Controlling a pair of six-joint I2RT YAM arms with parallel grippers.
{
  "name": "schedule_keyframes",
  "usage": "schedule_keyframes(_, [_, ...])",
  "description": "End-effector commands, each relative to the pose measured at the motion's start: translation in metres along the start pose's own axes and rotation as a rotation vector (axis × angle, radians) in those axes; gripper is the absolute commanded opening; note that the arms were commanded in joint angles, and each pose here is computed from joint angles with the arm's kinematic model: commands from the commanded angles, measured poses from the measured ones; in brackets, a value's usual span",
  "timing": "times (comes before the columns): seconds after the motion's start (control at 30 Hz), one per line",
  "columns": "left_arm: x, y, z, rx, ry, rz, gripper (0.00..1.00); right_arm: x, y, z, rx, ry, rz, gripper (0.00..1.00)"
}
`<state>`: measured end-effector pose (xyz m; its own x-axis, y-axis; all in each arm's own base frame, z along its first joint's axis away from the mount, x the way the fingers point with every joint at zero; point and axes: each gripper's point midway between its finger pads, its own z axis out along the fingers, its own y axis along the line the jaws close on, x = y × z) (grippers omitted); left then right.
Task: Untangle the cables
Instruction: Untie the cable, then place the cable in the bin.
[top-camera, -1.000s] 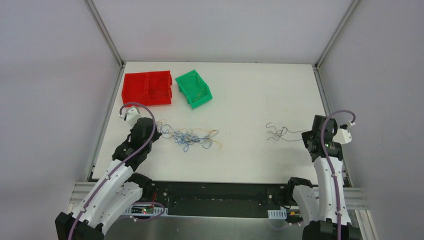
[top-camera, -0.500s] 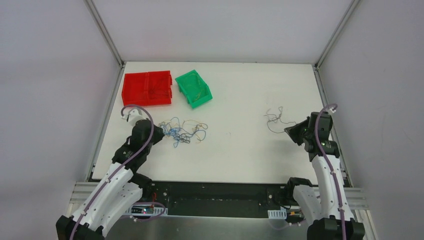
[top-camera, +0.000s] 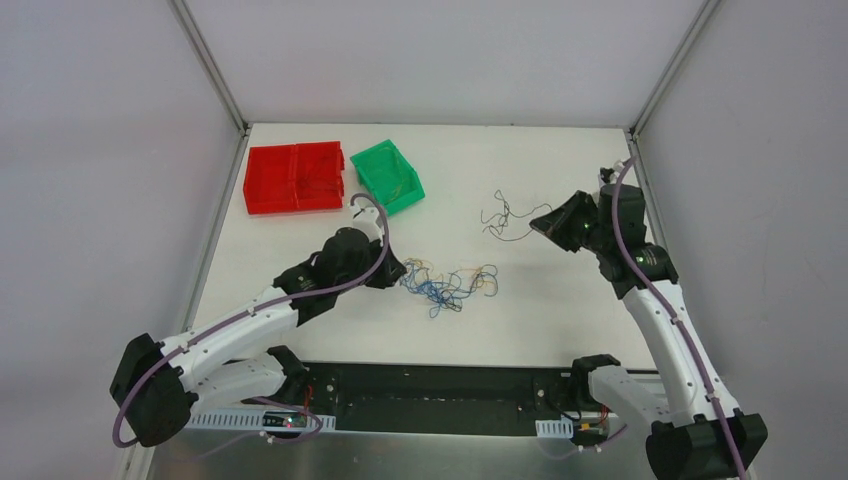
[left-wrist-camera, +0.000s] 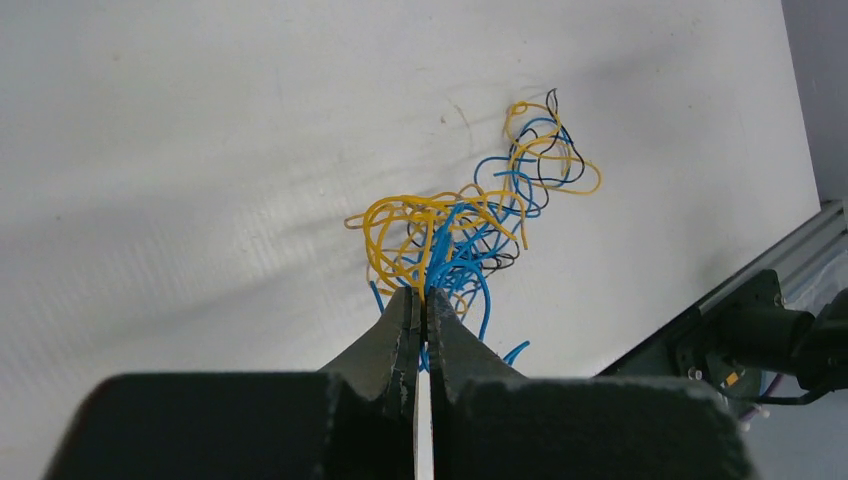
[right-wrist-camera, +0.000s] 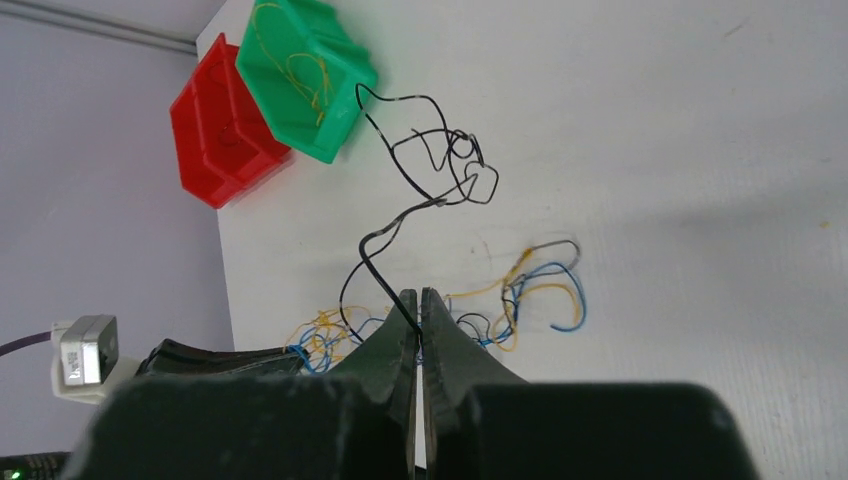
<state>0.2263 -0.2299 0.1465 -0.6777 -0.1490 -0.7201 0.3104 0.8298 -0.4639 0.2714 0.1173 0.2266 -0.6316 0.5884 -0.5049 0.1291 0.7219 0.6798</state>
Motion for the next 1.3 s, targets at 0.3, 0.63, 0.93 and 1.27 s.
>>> schedule_keyframes(0.3, [0.006, -0.02, -0.004, 0.087, -0.062, 0.014, 0.29, -0.013, 0.111, 0.017, -0.2, 0.015, -0.184, 0.0])
schedule_keyframes(0.63, [-0.031, 0.054, -0.07, -0.279, -0.272, -0.063, 0.84, 0.01, 0.176, 0.063, -0.249, 0.055, -0.279, 0.0])
schedule_keyframes(0.93, [-0.074, 0.082, -0.14, -0.483, -0.397, 0.011, 0.94, 0.048, 0.24, 0.111, -0.345, 0.093, -0.339, 0.0])
schedule_keyframes(1.27, [-0.101, 0.09, -0.181, -0.557, -0.476, 0.11, 0.94, 0.074, 0.287, 0.183, -0.352, 0.031, -0.326, 0.0])
